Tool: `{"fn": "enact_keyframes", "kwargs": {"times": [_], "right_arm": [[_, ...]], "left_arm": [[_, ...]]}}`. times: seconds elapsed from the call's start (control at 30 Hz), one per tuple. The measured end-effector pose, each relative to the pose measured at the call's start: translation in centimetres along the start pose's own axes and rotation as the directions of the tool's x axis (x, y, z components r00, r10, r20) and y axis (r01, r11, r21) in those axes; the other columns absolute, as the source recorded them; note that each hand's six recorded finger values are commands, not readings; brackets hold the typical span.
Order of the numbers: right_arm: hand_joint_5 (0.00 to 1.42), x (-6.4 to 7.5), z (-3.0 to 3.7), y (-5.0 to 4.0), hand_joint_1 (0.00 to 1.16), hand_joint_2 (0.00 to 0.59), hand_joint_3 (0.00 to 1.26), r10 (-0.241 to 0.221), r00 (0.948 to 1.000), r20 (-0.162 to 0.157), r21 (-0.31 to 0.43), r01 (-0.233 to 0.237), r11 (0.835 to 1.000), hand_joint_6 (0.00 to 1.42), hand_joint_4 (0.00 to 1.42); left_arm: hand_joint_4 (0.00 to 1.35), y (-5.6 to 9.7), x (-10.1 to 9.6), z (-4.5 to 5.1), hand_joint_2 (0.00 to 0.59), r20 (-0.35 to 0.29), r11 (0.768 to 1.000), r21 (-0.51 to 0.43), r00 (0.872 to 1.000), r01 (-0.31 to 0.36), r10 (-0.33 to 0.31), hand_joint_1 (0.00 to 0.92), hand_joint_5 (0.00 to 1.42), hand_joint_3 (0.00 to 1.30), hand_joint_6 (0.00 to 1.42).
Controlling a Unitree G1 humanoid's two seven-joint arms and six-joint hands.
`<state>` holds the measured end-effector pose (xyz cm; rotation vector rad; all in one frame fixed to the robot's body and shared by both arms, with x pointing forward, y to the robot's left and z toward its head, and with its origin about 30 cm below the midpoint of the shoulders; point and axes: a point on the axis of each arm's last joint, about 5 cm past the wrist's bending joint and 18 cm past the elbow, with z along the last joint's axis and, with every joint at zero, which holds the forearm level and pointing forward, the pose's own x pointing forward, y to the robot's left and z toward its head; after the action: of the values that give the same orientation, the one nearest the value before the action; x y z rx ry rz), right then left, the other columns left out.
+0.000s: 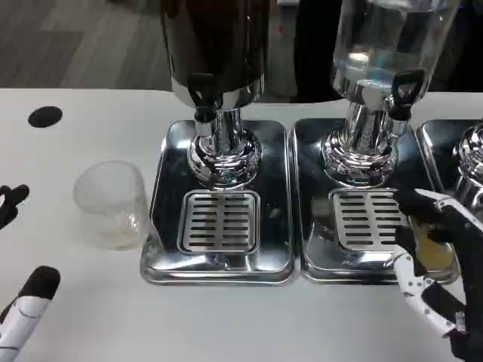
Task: Grasp the cup under the faucet to collect the drink, then remove the cup.
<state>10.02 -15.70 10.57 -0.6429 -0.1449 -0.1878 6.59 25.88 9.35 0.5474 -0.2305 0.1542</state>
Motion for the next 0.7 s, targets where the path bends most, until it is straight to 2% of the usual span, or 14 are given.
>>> {"fn": "enact_keyframes", "kwargs": {"times": [0.23,0.7], "right_arm": [[0.33,-0.1,0.01,0.03,0.73,0.452,0.40,0.002,1.0000,0.002,0.003,-0.002,1.000,0.41,0.38],[0.33,-0.6,-0.28,0.20,0.73,0.452,0.41,0.010,0.9999,-0.011,0.017,-0.009,1.000,0.41,0.38]], "left_arm": [[0.05,0.0,-0.3,-0.08,0.100,-0.006,1.000,-0.018,1.000,-0.010,0.010,0.076,0.10,0.16,0.04],[0.05,-0.1,-1.2,-0.44,0.098,-0.022,0.999,-0.031,1.000,0.009,-0.009,0.087,0.10,0.16,0.04]]}}
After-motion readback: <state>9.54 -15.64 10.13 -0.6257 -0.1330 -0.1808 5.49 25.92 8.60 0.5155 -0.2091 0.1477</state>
